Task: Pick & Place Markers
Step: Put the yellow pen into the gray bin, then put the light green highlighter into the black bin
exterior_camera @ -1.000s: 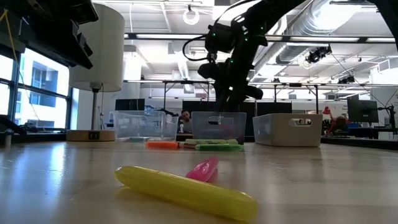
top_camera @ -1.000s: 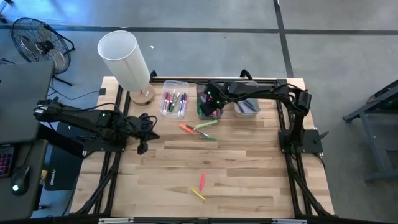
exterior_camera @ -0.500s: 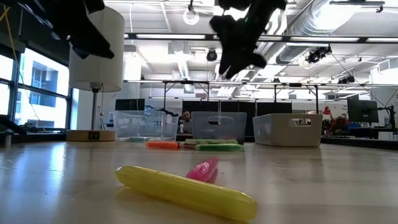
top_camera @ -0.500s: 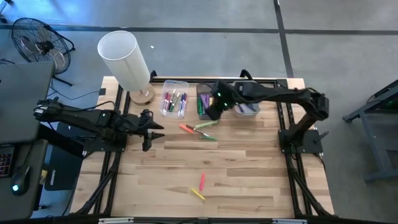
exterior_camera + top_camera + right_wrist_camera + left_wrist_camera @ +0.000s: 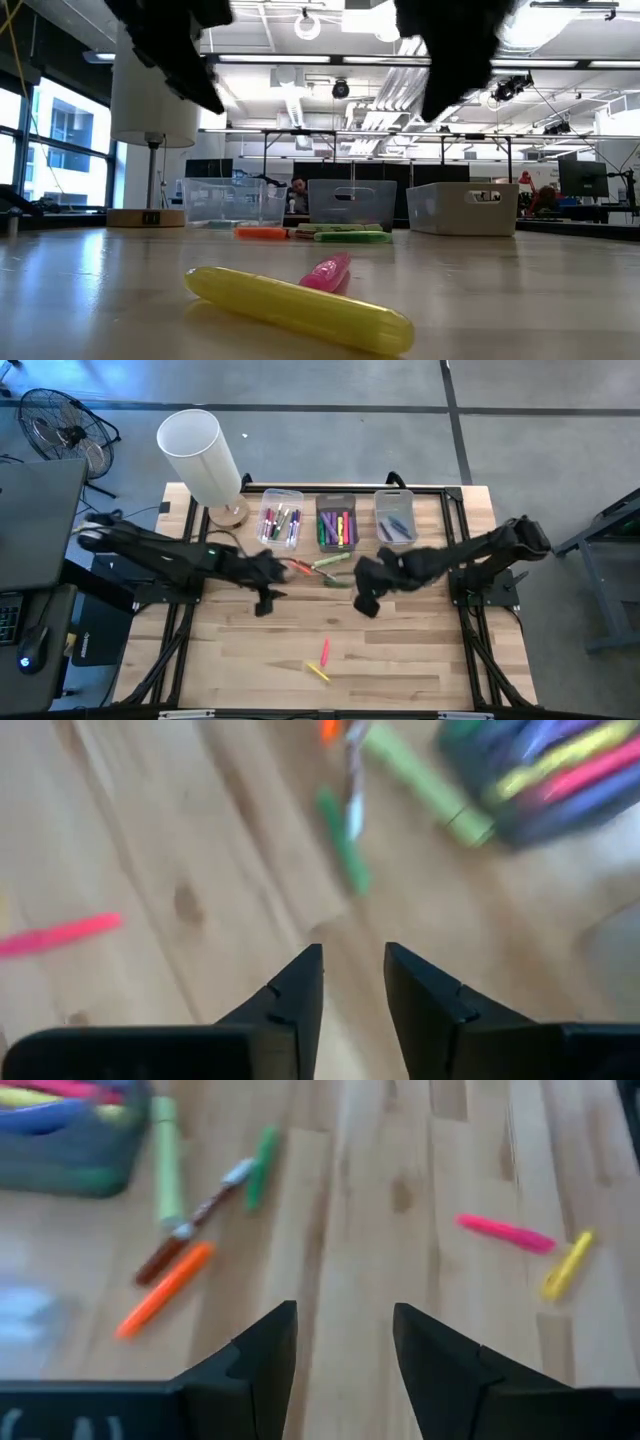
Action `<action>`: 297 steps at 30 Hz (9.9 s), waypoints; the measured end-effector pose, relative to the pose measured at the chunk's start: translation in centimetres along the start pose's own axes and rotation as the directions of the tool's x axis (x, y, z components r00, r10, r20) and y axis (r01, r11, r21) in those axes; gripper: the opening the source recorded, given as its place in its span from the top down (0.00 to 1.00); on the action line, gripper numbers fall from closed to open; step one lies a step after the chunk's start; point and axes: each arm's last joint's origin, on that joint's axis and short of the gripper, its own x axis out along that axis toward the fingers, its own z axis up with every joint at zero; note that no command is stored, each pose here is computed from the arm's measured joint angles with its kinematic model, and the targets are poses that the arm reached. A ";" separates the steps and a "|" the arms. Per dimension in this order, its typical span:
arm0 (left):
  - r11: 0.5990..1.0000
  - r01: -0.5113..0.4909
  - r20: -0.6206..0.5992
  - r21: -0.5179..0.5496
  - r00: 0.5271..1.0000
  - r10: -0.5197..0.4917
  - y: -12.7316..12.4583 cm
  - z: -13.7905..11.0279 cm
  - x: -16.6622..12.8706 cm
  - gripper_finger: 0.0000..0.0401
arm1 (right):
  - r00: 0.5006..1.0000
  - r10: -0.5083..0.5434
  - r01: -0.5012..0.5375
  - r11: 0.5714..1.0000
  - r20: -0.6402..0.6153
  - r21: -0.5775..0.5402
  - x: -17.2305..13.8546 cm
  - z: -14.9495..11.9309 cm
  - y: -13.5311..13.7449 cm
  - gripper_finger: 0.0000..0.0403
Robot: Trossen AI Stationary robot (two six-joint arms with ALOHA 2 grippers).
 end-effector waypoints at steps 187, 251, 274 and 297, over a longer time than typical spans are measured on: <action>0.982 0.189 0.499 -0.001 0.851 -0.164 3.5 29.6 5.0 0.72 | 0.281 0.035 -0.113 0.994 0.959 -0.003 -15.8 -7.4 -8.4 0.87; 0.982 -0.017 0.232 -0.191 0.971 0.062 6.5 -2.2 -3.5 0.71 | 0.892 -0.203 0.428 0.665 -0.403 0.612 3.7 7.7 -24.5 0.79; 0.952 -0.010 0.123 -0.307 0.991 0.051 6.8 -2.2 -0.4 0.71 | 0.989 -0.149 0.117 0.854 0.022 0.507 -9.0 6.3 -16.6 0.78; 0.967 0.179 0.191 -0.182 0.971 -0.143 3.0 -2.0 -1.8 0.71 | 0.998 -0.017 0.016 0.999 0.065 0.028 -6.9 3.9 -2.0 0.78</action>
